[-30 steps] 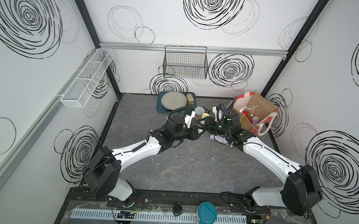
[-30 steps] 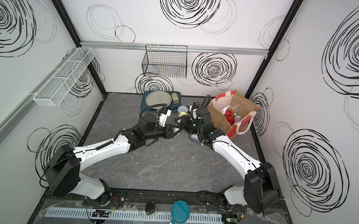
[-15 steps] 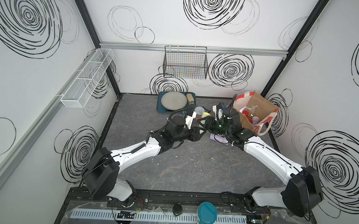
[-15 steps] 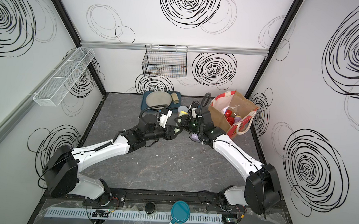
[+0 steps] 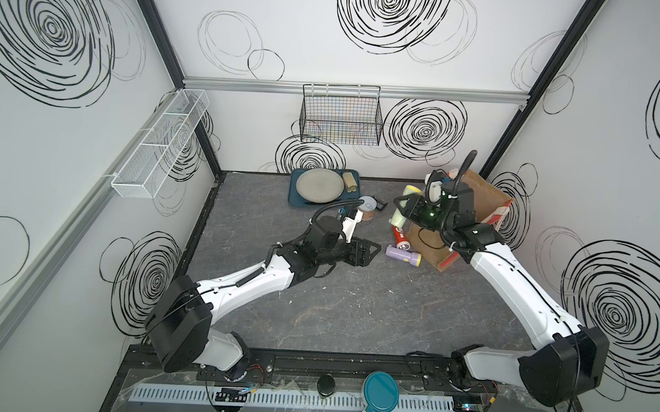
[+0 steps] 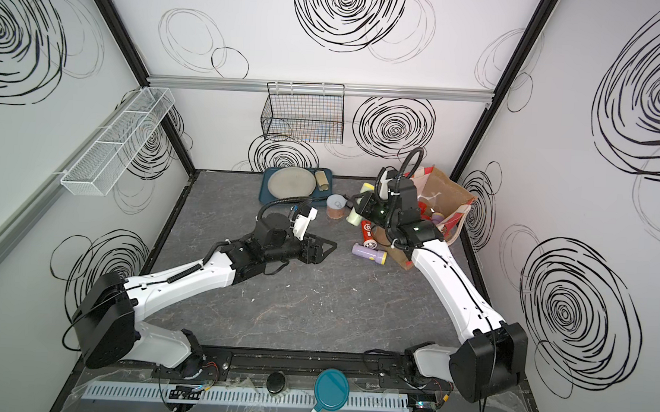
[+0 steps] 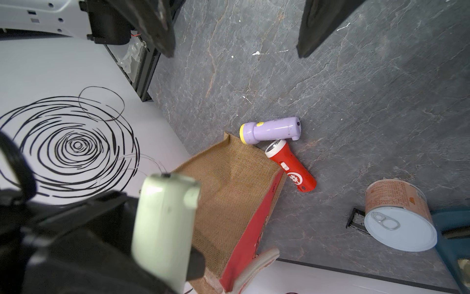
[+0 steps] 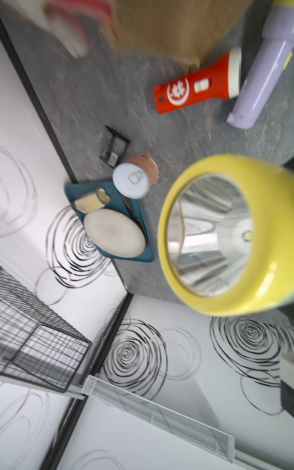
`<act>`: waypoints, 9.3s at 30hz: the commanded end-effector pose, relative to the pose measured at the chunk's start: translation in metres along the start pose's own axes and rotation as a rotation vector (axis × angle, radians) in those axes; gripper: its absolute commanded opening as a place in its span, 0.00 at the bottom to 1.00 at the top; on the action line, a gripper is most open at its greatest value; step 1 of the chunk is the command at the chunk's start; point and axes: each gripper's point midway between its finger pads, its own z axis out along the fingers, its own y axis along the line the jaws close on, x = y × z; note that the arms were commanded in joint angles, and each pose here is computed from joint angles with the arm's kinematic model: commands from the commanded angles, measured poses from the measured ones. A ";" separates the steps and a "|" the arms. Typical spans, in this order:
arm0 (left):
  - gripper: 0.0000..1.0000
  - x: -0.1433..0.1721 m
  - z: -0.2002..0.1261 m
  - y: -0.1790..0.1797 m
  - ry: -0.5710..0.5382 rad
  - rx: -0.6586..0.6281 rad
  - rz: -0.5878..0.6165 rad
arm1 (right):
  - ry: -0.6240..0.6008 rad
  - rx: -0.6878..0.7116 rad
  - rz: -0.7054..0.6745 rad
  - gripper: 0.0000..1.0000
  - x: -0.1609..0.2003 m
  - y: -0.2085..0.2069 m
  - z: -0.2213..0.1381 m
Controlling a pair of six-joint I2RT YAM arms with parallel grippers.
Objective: Put the flashlights into the tote bags
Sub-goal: Pick up the flashlight from the center of the board, then place the flashlight in the canvas bag, then pick up the flashlight from the center of the board, then place the flashlight in the canvas bag.
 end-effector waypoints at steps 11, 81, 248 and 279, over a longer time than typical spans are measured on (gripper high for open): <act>0.82 0.000 -0.001 -0.019 0.008 -0.049 0.113 | -0.203 0.223 0.053 0.00 -0.101 -0.074 -0.063; 0.79 0.016 0.120 0.023 0.147 -0.255 -0.120 | -0.219 0.507 -0.144 0.97 -0.112 -0.097 -0.076; 0.93 -0.050 -0.007 -0.037 -0.176 0.060 0.024 | -0.094 0.029 0.085 0.00 -0.036 -0.005 -0.026; 0.96 -0.030 0.007 -0.057 -0.106 0.040 0.077 | -0.301 0.350 0.097 0.00 -0.154 -0.191 -0.054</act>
